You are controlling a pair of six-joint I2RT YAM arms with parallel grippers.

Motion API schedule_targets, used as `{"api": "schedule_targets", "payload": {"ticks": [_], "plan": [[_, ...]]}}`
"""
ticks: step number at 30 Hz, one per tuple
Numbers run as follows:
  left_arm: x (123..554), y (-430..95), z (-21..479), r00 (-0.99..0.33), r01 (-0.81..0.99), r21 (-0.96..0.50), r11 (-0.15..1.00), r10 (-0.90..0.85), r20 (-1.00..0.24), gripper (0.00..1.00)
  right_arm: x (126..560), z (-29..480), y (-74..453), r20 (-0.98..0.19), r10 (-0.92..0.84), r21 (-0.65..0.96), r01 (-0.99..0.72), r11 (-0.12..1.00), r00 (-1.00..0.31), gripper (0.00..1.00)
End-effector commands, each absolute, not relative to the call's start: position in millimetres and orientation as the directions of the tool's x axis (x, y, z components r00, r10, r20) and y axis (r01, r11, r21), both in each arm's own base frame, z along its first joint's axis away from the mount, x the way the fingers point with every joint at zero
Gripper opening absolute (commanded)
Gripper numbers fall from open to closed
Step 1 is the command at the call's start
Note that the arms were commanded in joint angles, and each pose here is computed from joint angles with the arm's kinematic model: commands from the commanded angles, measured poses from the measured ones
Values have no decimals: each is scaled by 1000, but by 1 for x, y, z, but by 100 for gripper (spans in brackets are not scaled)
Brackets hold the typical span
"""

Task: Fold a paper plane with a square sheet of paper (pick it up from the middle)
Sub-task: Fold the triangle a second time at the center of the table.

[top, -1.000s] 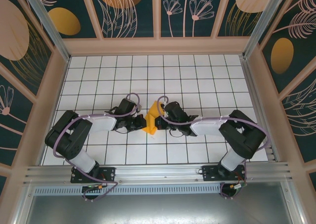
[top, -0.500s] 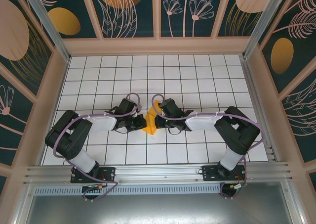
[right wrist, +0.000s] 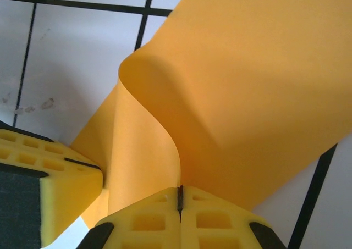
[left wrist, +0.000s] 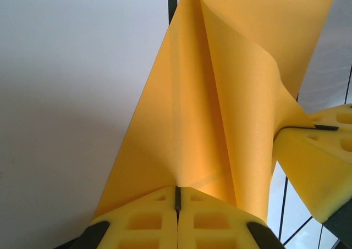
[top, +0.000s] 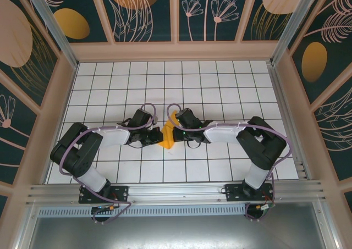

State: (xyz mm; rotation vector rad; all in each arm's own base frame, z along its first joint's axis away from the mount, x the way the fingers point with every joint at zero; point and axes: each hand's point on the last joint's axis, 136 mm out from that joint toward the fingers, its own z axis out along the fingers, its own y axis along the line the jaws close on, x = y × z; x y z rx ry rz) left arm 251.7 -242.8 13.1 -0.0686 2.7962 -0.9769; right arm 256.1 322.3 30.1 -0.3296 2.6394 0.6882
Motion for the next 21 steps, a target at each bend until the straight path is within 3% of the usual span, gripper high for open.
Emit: {"api": "schedule_targets", "payload": {"ticks": [1,21], "plan": [[247,-235,0,-987,7,-572,820,-86,-136,6,257,24,319,-414,-157,375,-325,868,-897,0],[247,-238,4,-986,14,-587,810,-85,-141,6,254,31,318,-415,-199,298,-339,892,-888,0]]}}
